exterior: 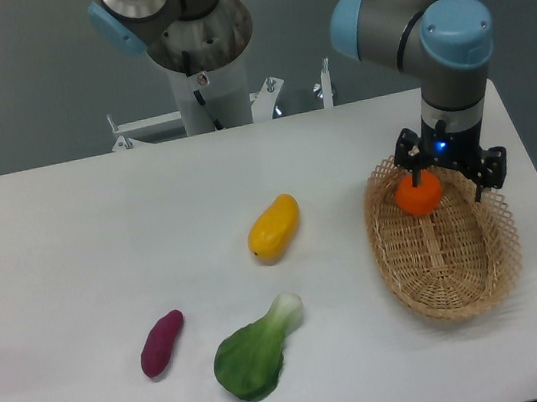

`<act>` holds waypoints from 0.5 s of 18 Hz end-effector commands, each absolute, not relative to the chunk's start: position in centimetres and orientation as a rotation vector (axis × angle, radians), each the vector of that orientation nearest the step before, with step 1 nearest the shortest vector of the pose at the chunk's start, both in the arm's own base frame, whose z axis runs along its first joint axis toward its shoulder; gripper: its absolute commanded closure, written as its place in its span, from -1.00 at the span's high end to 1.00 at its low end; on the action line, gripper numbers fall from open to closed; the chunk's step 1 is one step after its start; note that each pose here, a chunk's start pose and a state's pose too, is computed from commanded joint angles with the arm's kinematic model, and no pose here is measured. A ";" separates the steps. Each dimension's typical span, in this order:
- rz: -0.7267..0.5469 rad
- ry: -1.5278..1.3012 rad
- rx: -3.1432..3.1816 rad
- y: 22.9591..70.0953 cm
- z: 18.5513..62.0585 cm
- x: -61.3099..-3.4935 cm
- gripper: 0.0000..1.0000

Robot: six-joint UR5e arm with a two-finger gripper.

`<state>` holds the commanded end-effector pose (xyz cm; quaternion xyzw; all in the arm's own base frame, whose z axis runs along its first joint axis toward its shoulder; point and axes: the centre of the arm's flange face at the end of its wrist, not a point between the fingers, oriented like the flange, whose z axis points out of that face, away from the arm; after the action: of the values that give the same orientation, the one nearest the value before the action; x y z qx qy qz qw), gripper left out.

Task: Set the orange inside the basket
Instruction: 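Open the gripper to release the orange and lift away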

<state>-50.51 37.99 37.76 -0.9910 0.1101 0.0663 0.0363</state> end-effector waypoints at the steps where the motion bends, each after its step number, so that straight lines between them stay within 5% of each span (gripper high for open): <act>1: 0.199 0.357 -3.043 38.5 38.4 -49.9 1.00; 9: 0.190 0.464 -3.062 38.3 39.6 -49.1 1.00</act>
<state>-49.14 38.32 39.56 -0.9867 0.1495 0.0613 0.0196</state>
